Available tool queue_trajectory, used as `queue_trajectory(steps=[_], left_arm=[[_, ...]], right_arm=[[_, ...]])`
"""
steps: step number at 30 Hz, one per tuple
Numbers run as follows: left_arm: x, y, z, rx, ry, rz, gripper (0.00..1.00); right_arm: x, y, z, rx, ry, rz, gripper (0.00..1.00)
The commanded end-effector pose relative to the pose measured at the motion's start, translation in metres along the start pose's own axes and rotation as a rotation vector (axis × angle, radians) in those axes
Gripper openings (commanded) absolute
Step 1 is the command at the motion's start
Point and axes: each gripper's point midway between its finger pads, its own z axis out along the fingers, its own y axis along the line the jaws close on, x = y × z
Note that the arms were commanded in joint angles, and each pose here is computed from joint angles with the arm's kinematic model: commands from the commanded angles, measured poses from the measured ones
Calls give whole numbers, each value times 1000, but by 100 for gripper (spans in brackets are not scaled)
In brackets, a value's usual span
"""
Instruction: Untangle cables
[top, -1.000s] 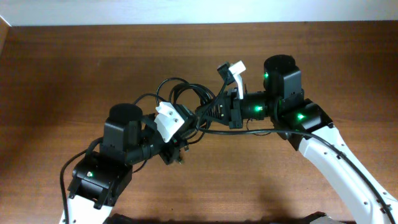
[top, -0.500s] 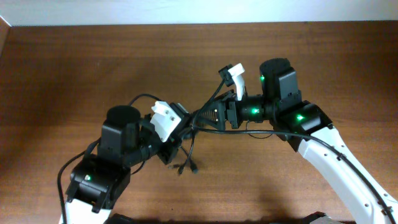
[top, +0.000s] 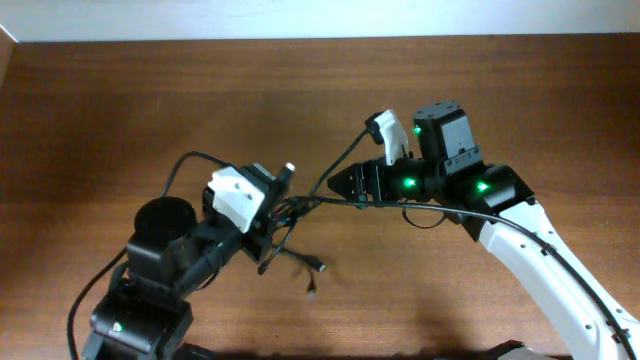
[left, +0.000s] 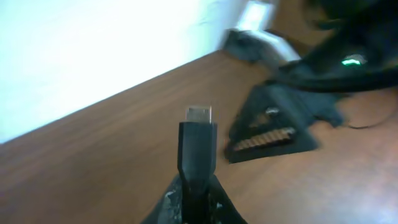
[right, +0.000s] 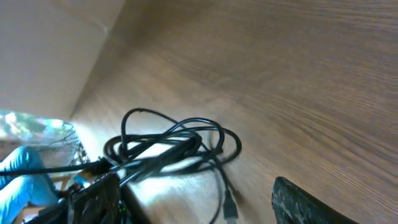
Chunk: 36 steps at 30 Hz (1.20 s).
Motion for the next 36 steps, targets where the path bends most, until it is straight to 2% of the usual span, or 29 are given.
queue_trajectory(steps=[1, 3, 4, 5, 6, 7, 8, 12, 15, 17, 20, 24, 27, 32, 33, 35, 36], left_arm=[[16, 34, 21, -160, 95, -37, 6], [36, 38, 43, -154, 177, -96, 0], [53, 39, 58, -144, 240, -156, 0], [65, 32, 68, -97, 290, -188, 4], [77, 23, 76, -41, 334, -211, 33], [85, 17, 80, -5, 368, -227, 76], [92, 15, 82, 12, 392, -238, 99], [106, 21, 80, -32, 450, -256, 99], [121, 53, 70, -247, 504, -271, 99], [133, 67, 69, -351, 542, -327, 99], [160, 73, 80, -401, 620, -416, 99], [211, 108, 85, -554, 738, -585, 99], [242, 125, 82, -599, 821, -629, 99], [272, 130, 98, -606, 881, -639, 100], [278, 131, 100, -606, 893, -640, 98], [286, 130, 104, -604, 911, -643, 79], [288, 130, 104, -604, 915, -644, 64]], right_arm=[[-1, -11, 3, 47, -5, 28, 77], [-1, -12, 4, 49, -1, 31, 77], [-1, -13, 4, 54, -2, 32, 77], [0, -14, 4, 57, 0, 33, 77], [1, -17, 4, 73, 1, 37, 77], [2, -21, 4, 97, 3, 43, 77], [3, -26, 3, 124, 5, 49, 77], [5, -34, 2, 172, 7, 57, 77], [7, -39, 1, 198, 12, 64, 77], [7, -39, 1, 198, 13, 64, 77], [10, -40, 0, 201, 21, 70, 77], [11, -40, 0, 202, 24, 71, 77], [10, -40, 0, 202, 24, 70, 77], [11, -40, 0, 202, 24, 71, 77], [11, -40, 0, 202, 25, 71, 77], [11, -40, 0, 203, 27, 72, 77], [11, -40, 0, 203, 27, 72, 77]])
